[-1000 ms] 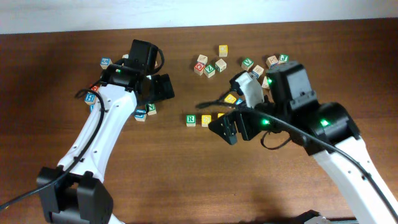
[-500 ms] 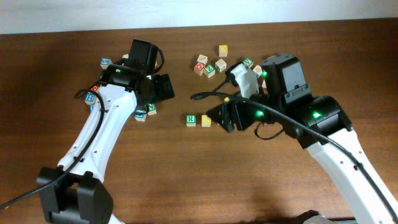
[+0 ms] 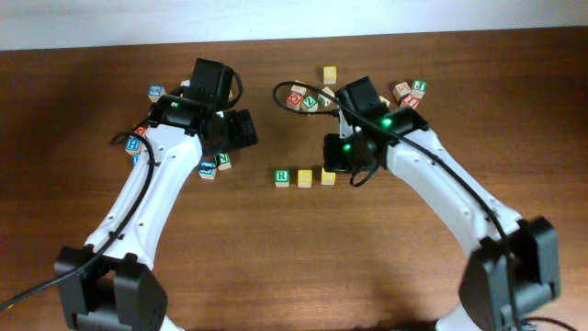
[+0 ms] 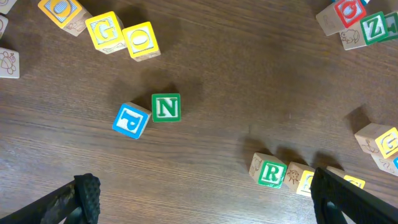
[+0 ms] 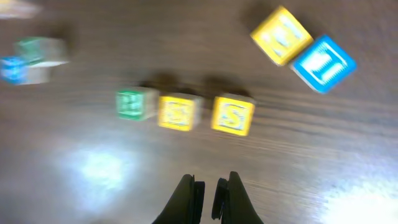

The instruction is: Spell out RSS

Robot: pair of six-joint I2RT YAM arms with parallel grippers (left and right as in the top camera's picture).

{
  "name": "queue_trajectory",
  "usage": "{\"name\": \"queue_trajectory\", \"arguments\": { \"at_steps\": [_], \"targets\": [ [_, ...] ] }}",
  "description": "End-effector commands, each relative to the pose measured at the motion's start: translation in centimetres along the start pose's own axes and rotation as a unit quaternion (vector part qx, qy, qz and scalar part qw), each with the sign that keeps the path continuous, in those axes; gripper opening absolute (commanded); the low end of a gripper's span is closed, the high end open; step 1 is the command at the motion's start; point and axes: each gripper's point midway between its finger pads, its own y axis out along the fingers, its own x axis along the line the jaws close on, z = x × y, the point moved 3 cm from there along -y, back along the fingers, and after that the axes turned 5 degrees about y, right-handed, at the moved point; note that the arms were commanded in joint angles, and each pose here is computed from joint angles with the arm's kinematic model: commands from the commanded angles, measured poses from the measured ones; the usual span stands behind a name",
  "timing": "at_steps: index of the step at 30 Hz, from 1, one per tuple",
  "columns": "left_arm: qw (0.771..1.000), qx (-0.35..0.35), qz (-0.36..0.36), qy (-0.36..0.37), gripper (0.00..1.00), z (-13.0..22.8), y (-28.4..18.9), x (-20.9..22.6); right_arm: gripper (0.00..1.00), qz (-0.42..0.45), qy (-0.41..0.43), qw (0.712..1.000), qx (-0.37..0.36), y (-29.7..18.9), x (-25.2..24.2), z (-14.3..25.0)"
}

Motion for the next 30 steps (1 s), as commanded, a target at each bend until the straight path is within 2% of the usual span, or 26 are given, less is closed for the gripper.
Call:
{"name": "queue_trajectory", "arguments": {
  "at_steps": [1,8,14,20,26,30],
  "targets": [
    [1.000,-0.014,-0.003,0.000,0.99,-0.2,-1.0,0.4,0.04,0.058,0.042,0.997,-0.016,1.7,-1.6,-1.0],
    [1.000,-0.014,-0.003,0.000,0.99,-0.2,-1.0,0.4,0.04,0.065,0.062,0.995,-0.047,2.0,-3.3,-3.1],
    [1.000,-0.014,-0.003,0.000,0.99,-0.2,-1.0,0.4,0.04,0.058,0.066,0.995,-0.037,3.1,-3.3,-3.1],
    [1.000,-0.014,-0.003,0.000,0.99,-0.2,-1.0,0.4,0.04,0.070,0.107,0.991,-0.025,5.2,-4.1,-3.1],
    [1.000,-0.014,-0.003,0.000,0.99,-0.2,-1.0,0.4,0.04,0.043,0.108,0.993,-0.004,6.2,-3.3,-2.8],
    [1.000,-0.014,-0.003,0.000,0.99,-0.2,-1.0,0.4,0.04,0.067,0.122,0.990,-0.020,6.3,-4.1,-3.2]
  ]
}}
